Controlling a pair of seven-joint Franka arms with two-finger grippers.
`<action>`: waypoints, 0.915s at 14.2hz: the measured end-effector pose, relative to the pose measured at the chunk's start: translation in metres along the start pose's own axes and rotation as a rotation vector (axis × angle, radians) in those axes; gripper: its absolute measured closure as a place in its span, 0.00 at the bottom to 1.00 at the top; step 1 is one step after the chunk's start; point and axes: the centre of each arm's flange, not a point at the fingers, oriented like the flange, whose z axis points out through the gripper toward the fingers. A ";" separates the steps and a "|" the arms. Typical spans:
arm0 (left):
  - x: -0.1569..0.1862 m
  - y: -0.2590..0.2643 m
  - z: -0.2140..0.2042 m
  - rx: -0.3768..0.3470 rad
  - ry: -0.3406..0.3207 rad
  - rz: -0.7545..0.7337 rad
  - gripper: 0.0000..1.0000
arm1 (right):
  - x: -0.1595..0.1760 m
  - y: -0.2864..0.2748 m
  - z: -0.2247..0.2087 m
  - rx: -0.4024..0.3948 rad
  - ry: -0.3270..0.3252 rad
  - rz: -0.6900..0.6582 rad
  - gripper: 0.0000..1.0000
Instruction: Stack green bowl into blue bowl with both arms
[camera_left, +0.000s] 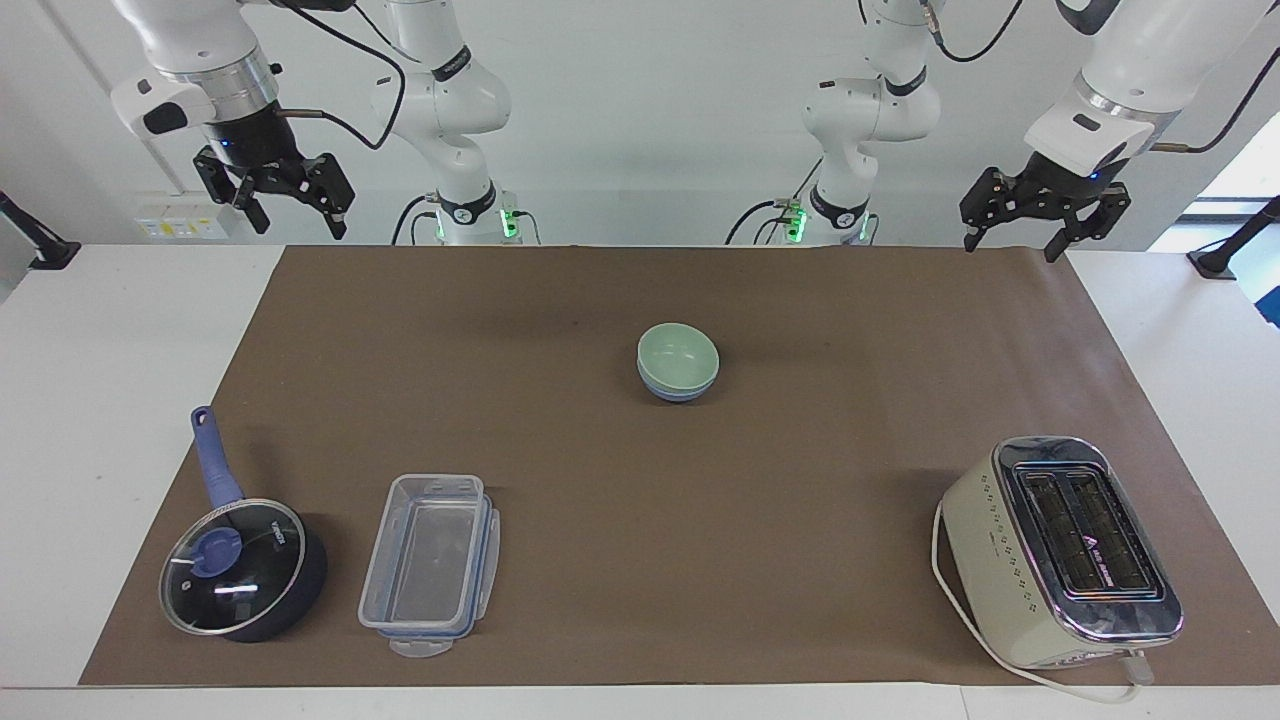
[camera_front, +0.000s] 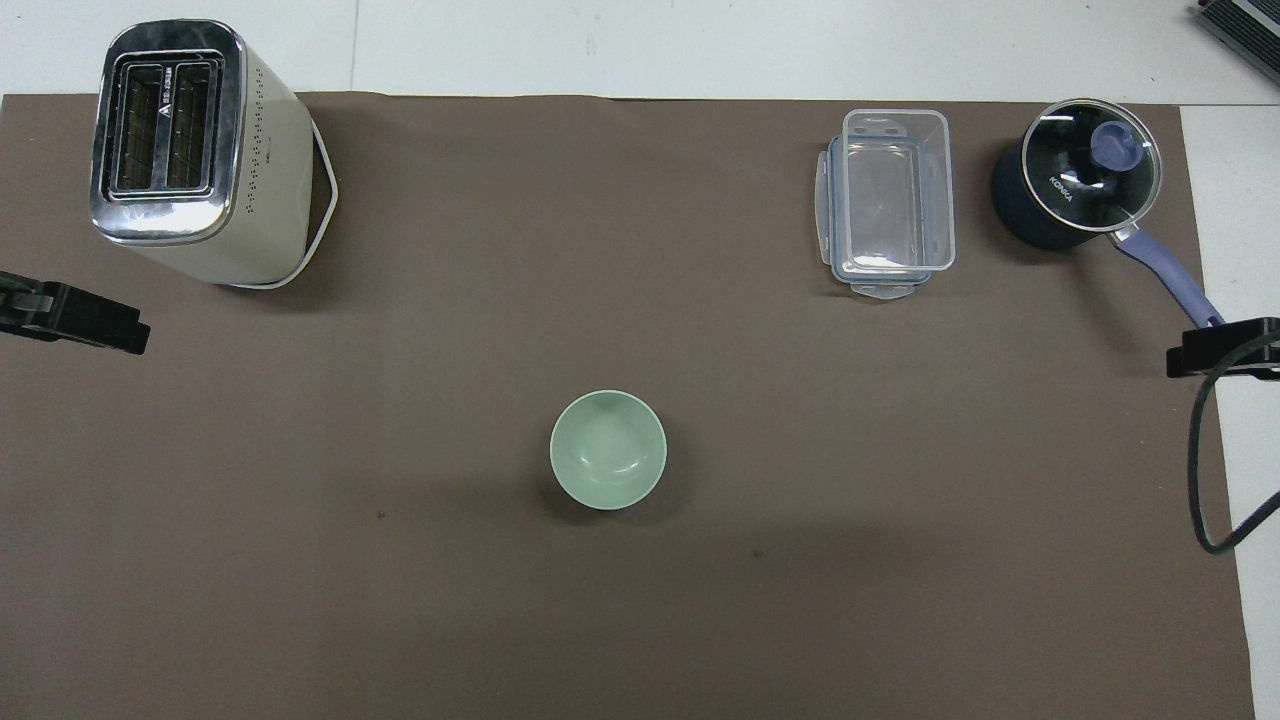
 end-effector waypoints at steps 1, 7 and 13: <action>0.000 0.000 0.000 0.000 0.000 0.000 0.00 | 0.000 0.000 0.000 0.000 0.001 0.000 0.00; 0.000 0.000 0.000 0.000 0.000 0.000 0.00 | -0.002 0.000 0.000 -0.001 -0.013 0.000 0.00; 0.000 0.000 0.000 0.000 0.000 0.000 0.00 | -0.004 0.000 0.000 -0.001 -0.030 0.000 0.00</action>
